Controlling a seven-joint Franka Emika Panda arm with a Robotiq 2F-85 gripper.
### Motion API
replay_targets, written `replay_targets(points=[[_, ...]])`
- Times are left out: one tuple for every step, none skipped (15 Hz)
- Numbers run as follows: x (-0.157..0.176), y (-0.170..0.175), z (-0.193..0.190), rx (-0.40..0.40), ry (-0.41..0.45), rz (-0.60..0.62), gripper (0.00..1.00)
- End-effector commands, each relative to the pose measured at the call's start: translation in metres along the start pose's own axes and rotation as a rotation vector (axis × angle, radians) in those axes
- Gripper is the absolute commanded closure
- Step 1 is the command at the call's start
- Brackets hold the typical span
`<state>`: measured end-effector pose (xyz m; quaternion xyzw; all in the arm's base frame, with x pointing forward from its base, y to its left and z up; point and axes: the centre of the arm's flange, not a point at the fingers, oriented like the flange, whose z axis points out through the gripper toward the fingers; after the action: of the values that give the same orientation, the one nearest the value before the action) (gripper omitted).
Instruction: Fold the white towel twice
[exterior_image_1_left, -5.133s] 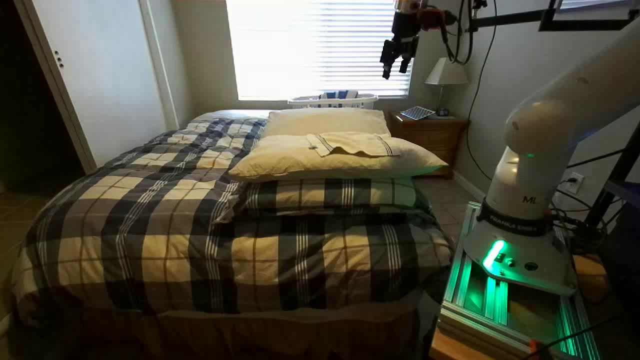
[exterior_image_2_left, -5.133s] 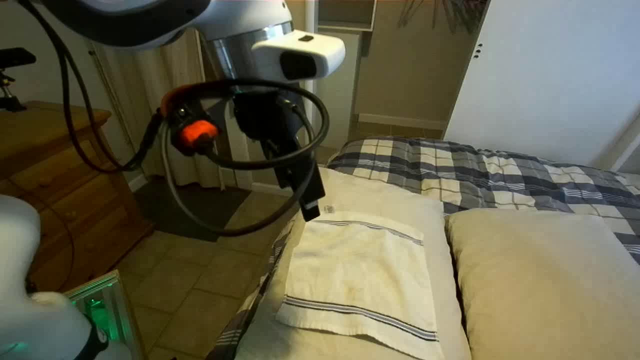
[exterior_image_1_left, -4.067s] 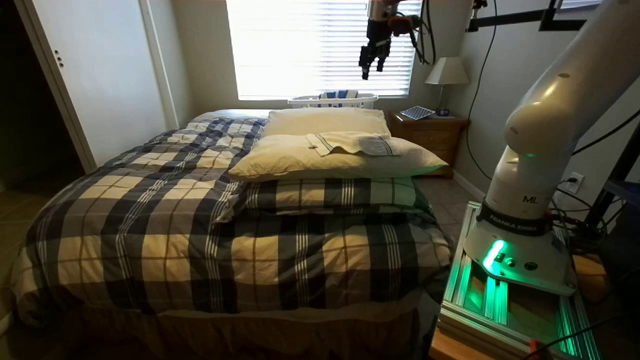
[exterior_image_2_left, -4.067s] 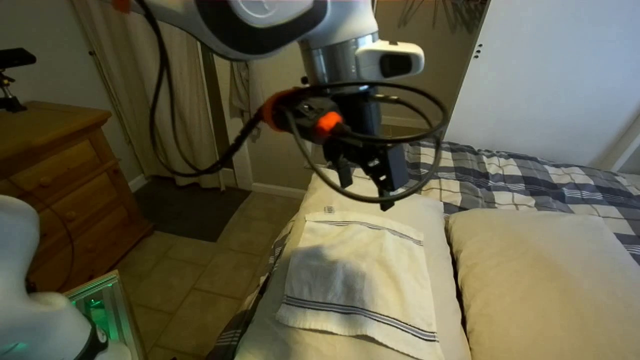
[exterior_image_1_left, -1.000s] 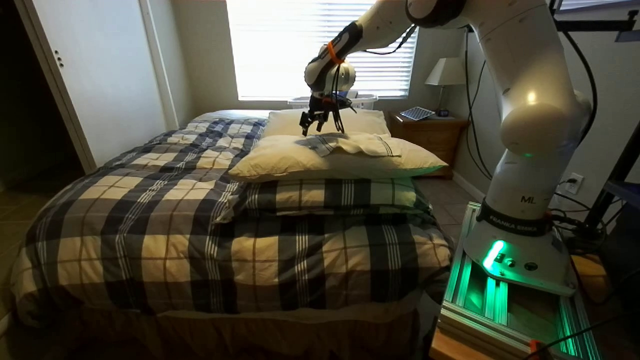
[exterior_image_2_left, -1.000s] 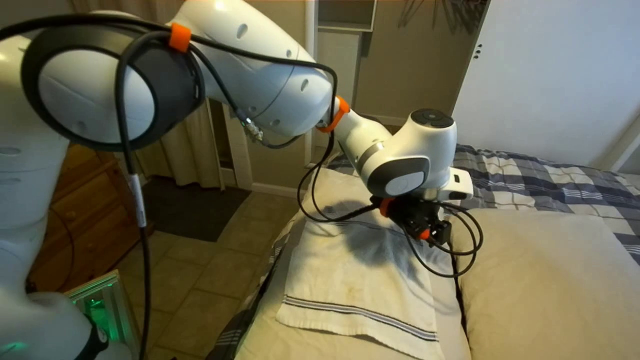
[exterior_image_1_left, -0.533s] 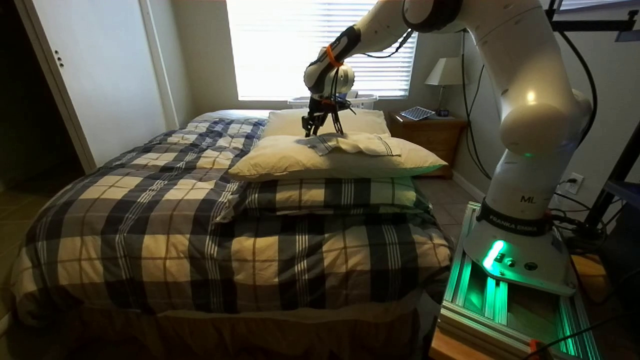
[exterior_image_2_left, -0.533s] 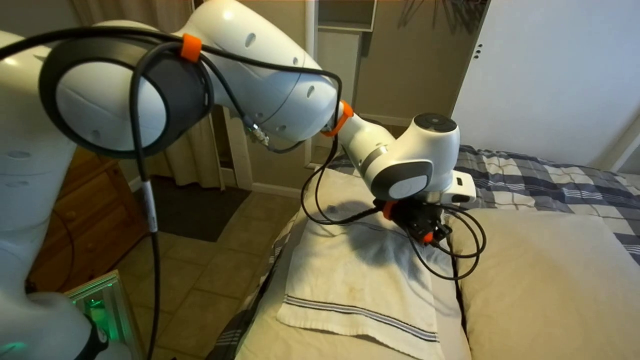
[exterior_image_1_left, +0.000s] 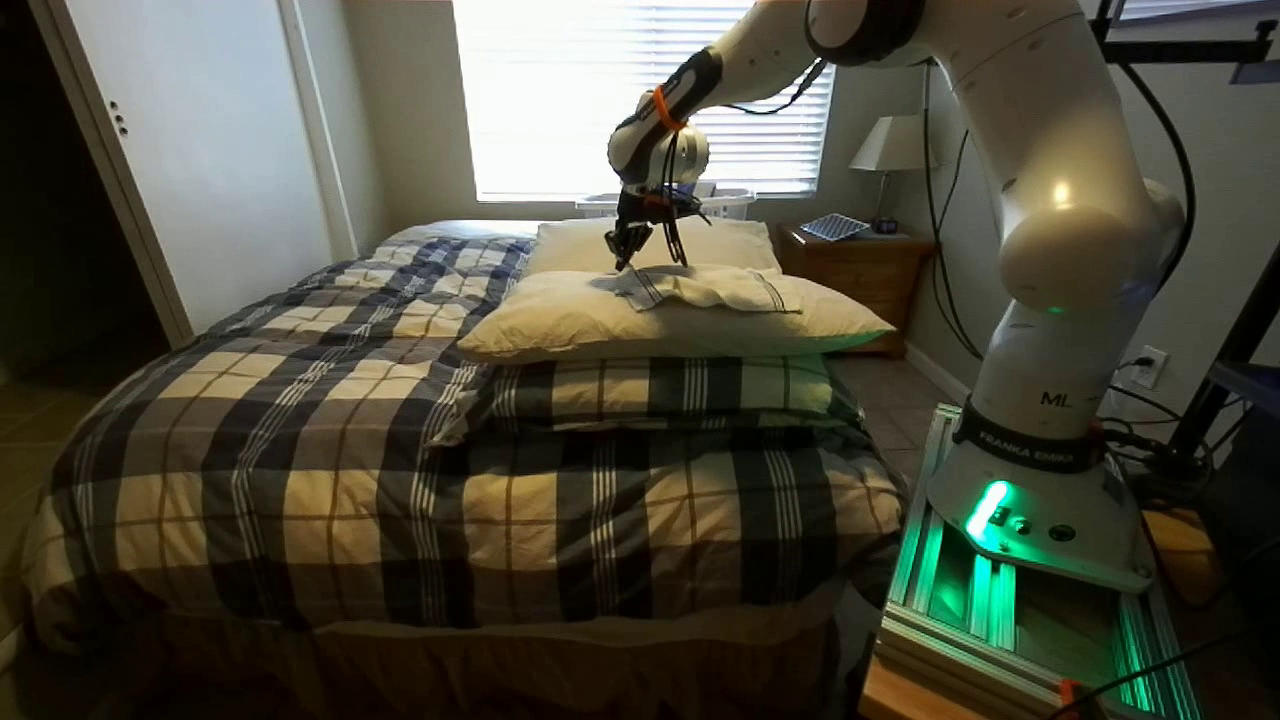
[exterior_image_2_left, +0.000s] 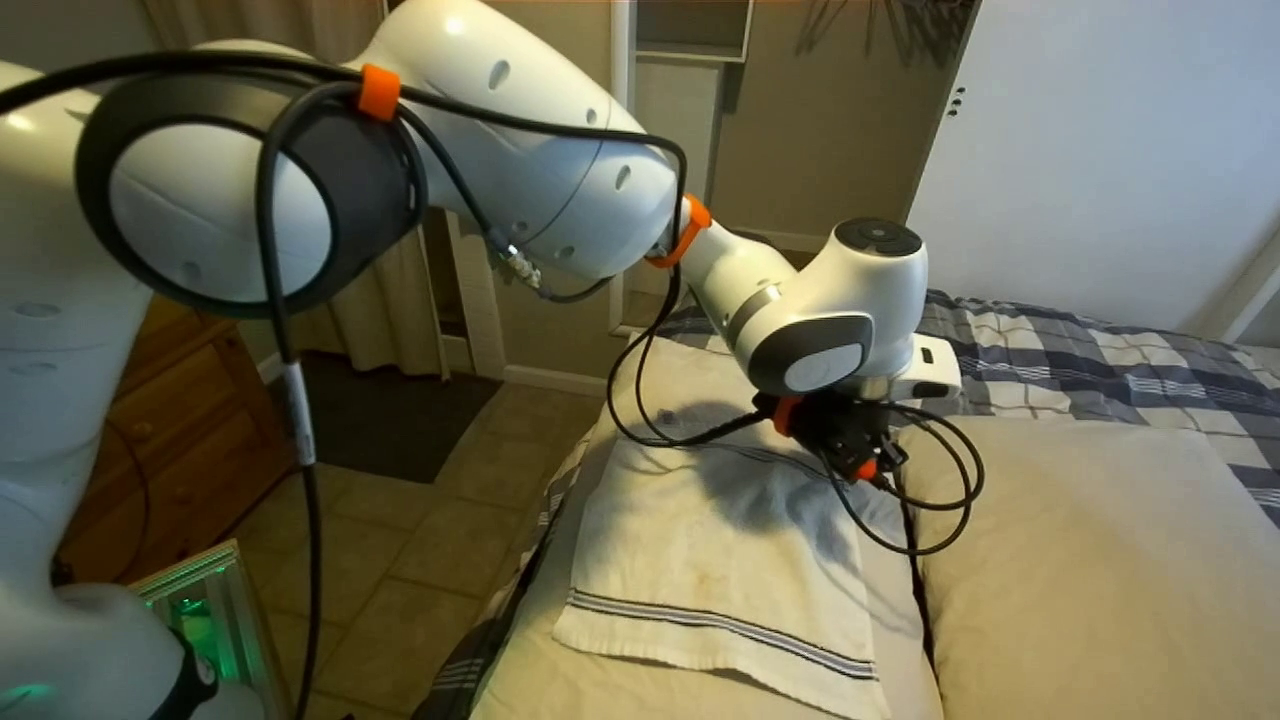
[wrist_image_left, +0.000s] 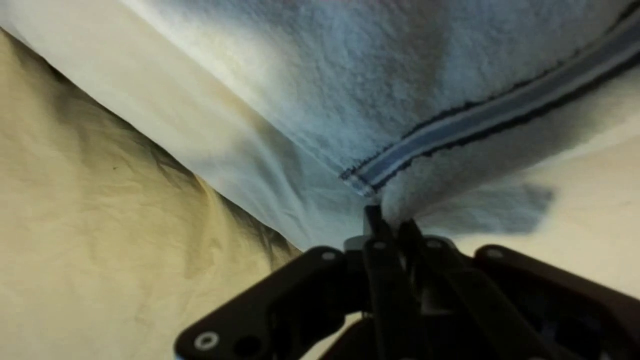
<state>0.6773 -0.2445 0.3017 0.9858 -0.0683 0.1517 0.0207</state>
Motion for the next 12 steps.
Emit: replay_targets(points=[[0.002, 0.002, -0.026, 0.016, -0.023, -0.042, 0.95], [0.001, 0.001, -0.037, 0.019, -0.032, -0.05, 0.95], [0.0, 0.0, -0.047, 0.029, -0.044, -0.054, 0.95], [-0.002, -0.001, -0.059, 0.03, -0.062, -0.055, 0.95], [-0.003, -0.002, -0.069, 0.038, -0.08, -0.055, 0.95], [-0.006, -0.003, -0.079, 0.029, -0.092, -0.055, 0.95], [-0.01, -0.003, -0.089, 0.021, -0.11, -0.056, 0.95], [-0.013, -0.002, -0.098, 0.013, -0.123, -0.056, 0.95], [-0.017, 0.001, -0.107, 0.007, -0.139, -0.059, 0.95], [-0.023, 0.004, -0.114, -0.004, -0.159, -0.059, 0.95], [-0.027, 0.007, -0.119, -0.013, -0.174, -0.062, 0.95], [-0.035, 0.009, -0.125, -0.015, -0.194, -0.065, 0.95]])
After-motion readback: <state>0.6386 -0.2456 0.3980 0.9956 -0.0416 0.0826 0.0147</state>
